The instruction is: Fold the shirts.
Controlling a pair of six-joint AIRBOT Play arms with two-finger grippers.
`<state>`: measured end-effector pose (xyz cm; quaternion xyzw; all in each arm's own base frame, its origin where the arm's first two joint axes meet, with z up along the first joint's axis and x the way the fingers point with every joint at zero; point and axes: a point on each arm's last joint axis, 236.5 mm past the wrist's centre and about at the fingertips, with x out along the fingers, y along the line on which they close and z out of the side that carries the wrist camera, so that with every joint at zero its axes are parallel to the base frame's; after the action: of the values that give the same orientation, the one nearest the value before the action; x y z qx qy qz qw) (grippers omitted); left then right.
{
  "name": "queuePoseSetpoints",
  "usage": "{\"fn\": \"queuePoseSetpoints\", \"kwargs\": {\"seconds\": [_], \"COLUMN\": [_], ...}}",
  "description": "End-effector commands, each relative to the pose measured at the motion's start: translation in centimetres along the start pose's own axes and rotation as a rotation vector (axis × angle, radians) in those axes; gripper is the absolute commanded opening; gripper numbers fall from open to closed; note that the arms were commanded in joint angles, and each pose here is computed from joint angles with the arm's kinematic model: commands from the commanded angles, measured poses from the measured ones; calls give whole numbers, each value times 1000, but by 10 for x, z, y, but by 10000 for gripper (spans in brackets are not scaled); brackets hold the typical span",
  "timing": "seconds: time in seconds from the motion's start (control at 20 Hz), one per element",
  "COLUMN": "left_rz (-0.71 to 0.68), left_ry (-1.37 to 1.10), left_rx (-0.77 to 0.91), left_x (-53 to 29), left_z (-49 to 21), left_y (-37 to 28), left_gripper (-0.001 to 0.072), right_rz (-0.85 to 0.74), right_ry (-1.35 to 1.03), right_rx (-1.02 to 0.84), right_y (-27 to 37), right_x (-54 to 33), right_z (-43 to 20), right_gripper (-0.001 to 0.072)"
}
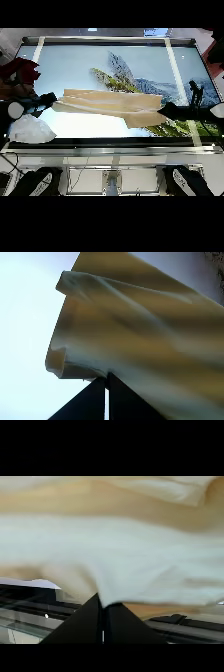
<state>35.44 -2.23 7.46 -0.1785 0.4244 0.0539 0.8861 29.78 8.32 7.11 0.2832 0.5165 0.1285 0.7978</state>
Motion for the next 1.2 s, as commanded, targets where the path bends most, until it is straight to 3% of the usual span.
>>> {"fn": "queuePoseSetpoints", "kwargs": {"seconds": [0.0,0.35,0.65,0.95,1.0,1.05,1.1,1.15], "left_rz": [41,49,70,65,67,70,78,86], "left_ry": [13,41,113,106,112,121,132,130], "left_rx": [76,122,118,115,114,115,118,130], "left_x": [43,136,193,198,197,195,190,183], "left_z": [26,77,53,53,52,52,54,61], "left_y": [-1,-21,-11,-11,-11,-11,-10,-11], "left_gripper": [8,8,8,24,157,416,550,556], "right_rz": [-18,-68,-127,-135,-134,-131,-126,-117], "right_ry": [-46,-88,-39,6,12,16,24,34], "right_rx": [-33,-14,15,11,5,7,-13,-27], "right_y": [-9,-48,-87,-96,-96,-96,-95,-92], "right_x": [19,90,153,165,165,162,156,146], "right_z": [54,135,133,123,121,121,121,122], "right_gripper": [29,30,30,32,33,55,105,209]}}
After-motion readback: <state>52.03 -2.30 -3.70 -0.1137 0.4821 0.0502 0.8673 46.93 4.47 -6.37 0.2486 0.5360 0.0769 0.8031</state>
